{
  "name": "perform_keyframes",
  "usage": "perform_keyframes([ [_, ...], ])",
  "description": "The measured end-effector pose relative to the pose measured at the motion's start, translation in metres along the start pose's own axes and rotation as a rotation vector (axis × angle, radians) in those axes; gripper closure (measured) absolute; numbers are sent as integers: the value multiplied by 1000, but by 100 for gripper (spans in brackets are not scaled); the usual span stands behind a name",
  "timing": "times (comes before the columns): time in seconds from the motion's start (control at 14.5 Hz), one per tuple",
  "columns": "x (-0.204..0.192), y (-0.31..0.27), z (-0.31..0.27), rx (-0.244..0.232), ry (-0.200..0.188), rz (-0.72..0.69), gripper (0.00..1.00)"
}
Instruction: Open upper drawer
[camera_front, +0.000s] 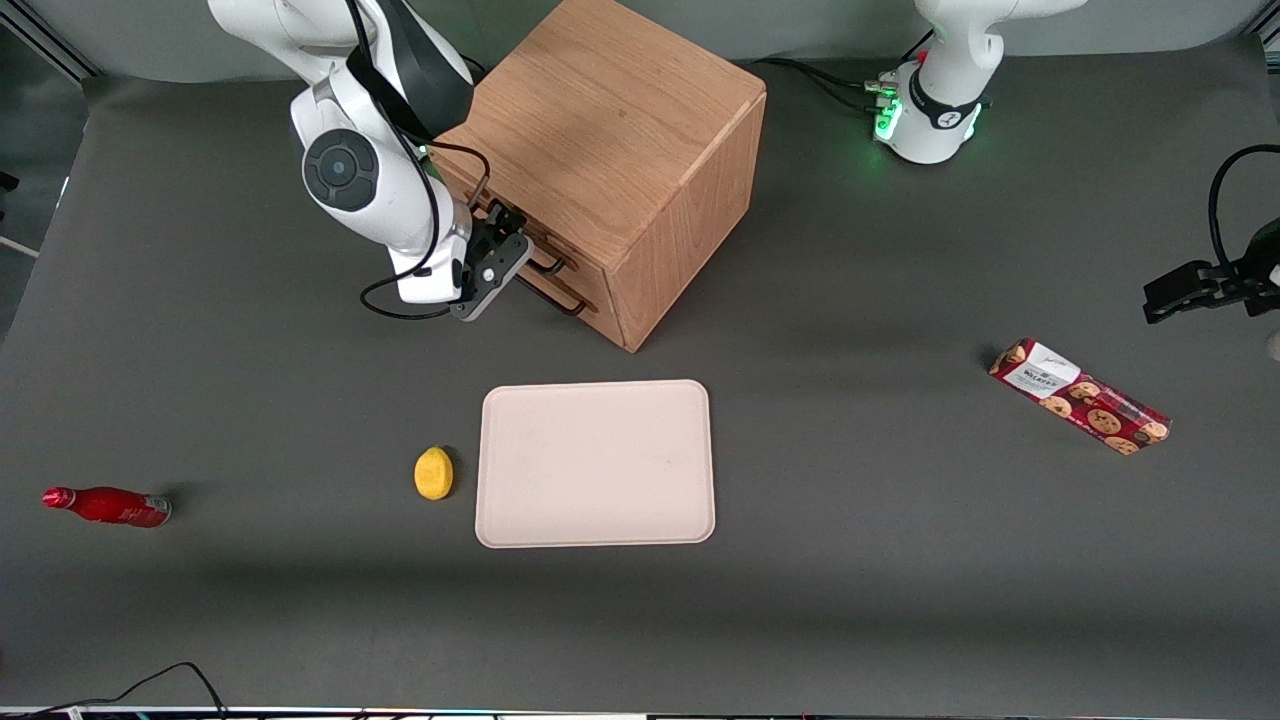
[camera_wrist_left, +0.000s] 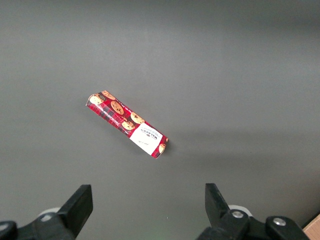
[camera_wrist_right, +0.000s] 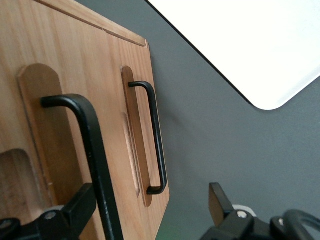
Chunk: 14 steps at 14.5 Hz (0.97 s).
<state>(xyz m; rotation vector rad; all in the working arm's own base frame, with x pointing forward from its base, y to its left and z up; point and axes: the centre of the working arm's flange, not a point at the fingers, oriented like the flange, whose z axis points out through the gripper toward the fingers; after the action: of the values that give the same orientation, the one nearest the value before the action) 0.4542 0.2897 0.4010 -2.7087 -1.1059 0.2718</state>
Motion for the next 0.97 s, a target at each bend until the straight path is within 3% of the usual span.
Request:
perform_keyframes([
  [0.97, 3, 6, 21, -2, 31, 5, 0],
])
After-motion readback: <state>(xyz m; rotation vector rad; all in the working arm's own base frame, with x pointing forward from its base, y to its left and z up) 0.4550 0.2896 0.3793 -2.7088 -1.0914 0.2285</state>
